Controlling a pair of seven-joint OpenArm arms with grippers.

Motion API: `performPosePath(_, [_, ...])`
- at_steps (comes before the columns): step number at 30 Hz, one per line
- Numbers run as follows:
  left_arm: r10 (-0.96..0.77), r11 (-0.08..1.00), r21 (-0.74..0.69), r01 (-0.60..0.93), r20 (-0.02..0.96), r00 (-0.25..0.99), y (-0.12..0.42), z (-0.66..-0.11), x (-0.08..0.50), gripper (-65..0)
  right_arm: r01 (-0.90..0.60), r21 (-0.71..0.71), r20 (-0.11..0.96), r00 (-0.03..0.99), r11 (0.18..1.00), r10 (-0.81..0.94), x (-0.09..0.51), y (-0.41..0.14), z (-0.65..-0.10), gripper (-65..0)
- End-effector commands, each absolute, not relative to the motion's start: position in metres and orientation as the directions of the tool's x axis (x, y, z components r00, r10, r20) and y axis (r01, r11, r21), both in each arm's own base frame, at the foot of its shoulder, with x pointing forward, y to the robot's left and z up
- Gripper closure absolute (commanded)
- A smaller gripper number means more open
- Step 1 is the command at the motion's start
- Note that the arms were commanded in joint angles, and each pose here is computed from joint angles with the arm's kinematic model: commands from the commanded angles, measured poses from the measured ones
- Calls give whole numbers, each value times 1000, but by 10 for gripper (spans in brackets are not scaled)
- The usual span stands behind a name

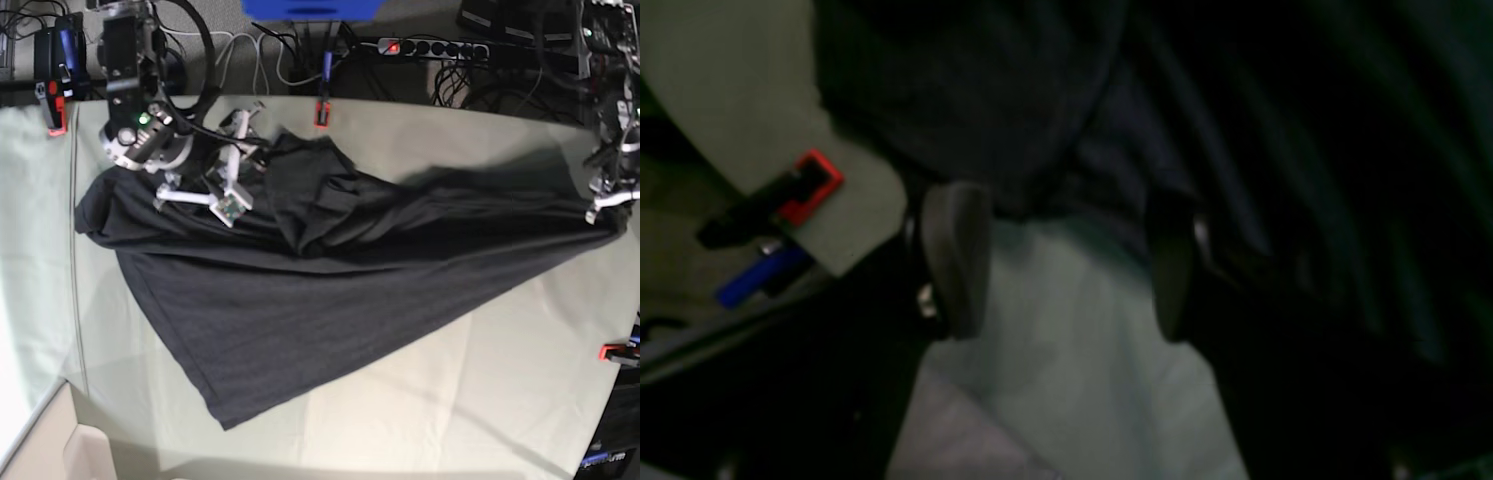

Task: Layout the t-shirt on the table in an organized manner, then fold the t-shirt properly
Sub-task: 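Regrasp the shirt fabric with the right gripper while the left holds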

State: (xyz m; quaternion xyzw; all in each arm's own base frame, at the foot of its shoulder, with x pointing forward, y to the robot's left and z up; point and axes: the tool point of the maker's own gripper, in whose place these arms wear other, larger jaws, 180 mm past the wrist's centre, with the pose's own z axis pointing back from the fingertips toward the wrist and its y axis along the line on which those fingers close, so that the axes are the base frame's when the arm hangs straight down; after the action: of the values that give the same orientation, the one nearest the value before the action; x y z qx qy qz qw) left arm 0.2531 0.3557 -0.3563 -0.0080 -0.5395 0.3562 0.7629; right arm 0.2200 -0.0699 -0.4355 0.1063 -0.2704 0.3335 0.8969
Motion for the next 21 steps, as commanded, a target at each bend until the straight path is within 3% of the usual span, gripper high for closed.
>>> performPosePath(1, [521,759,-391,-521,844,126,364,-340,257,0,-653,9,589,616,757,524,228,-67,-428,-370])
performPosePath(21, [524,758,-373,-535,837,157,363,-351,246,0,-627,152,540,700,764,467,221,-37,-464,-361])
